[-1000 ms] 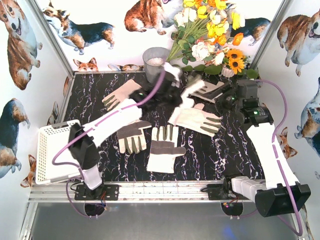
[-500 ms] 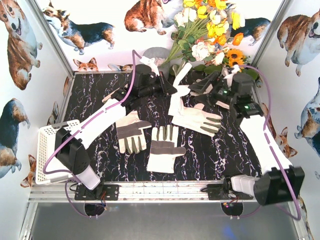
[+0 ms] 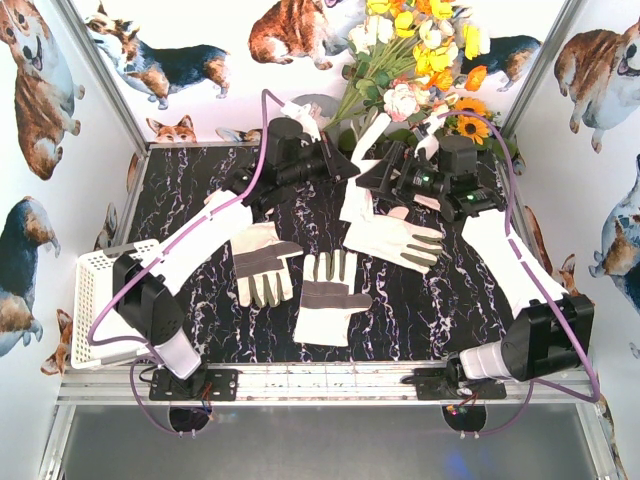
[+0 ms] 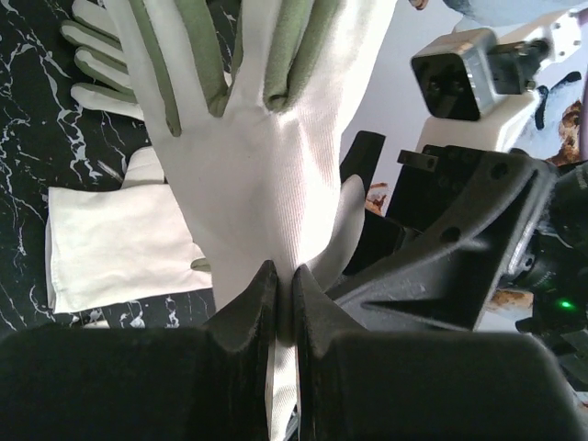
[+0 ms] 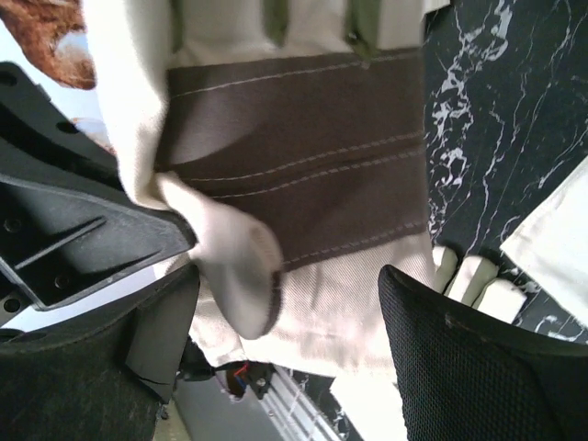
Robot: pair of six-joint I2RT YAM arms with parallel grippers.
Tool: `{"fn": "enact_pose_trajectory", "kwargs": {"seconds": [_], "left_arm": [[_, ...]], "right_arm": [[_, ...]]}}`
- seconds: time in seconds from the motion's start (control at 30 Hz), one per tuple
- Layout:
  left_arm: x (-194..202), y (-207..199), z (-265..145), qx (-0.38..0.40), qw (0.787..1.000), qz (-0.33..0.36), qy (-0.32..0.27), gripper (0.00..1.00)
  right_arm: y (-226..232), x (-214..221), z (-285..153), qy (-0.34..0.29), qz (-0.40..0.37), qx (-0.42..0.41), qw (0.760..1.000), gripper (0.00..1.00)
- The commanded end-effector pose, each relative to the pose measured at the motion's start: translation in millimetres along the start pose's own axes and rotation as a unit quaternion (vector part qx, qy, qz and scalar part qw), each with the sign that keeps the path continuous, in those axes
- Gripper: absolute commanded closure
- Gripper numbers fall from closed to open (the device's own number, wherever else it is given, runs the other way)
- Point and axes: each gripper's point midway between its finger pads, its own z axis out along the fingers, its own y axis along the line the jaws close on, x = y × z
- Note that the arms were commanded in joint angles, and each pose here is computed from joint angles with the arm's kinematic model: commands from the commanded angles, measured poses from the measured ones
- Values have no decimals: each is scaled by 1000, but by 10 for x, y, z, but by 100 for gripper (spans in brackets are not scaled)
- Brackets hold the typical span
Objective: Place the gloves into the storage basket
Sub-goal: Adjust the glove.
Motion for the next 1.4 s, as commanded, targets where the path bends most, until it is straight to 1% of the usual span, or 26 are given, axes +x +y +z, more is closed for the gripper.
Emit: {"fn": "enact_pose_trajectory", "kwargs": {"seconds": [0.0, 0.3, 0.5, 0.7, 1.07, 1.17, 1.37], "left_arm": [[-118, -98, 57, 18, 1000, 1, -6, 100], [-123, -53, 110, 11, 1000, -4, -1, 100], [-131, -18, 106, 5, 1000, -7, -1, 100], [-122, 127, 34, -35, 999, -11, -5, 100], [-120, 45, 9, -17, 1000, -13, -3, 100], [-128, 22, 19, -13, 1000, -17, -3, 100], [-134, 27, 38, -15, 1000, -24, -4, 100]], "right_arm": [[238, -151, 3, -20, -98, -18, 995, 19], [350, -205, -15, -32, -124, -24, 991, 20], [338, -185, -25, -37, -113, -24, 993, 21], [375, -177, -88, -51, -92, -37, 994, 22], [496, -244, -13, -52, -87, -75, 992, 20], [475, -224, 41, -39, -106, -63, 992, 20], [324, -95, 119, -19, -173, 8, 985, 21]]}}
